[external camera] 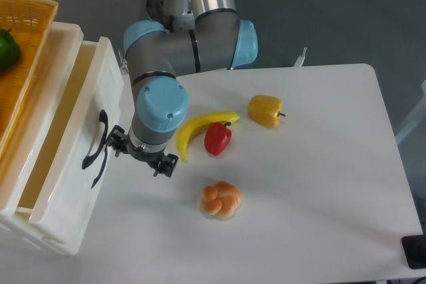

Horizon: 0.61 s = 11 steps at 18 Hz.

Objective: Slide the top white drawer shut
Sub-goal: 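Continue pushing the drawer front until flush with the cabinet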

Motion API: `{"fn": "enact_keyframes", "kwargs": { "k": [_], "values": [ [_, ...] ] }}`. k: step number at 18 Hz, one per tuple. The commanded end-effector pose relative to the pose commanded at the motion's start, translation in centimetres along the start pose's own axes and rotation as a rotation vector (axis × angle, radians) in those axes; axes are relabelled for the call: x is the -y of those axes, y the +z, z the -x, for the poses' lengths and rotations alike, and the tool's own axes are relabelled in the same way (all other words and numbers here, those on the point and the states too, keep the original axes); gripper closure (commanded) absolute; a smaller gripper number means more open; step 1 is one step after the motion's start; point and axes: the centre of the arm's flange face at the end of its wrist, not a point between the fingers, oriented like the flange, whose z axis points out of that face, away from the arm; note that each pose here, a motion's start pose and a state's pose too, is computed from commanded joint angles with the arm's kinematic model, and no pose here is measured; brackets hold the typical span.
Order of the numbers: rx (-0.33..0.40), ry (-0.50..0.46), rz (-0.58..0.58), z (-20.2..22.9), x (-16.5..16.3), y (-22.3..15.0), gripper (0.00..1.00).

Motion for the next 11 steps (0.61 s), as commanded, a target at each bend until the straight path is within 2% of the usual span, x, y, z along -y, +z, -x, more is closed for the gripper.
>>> {"fn": "enact_keyframes", "kwargs": {
  "k": [11],
  "values": [
    [0.0,0.01,0.0,-0.63,0.28,0.12,0.0]
  ]
}}
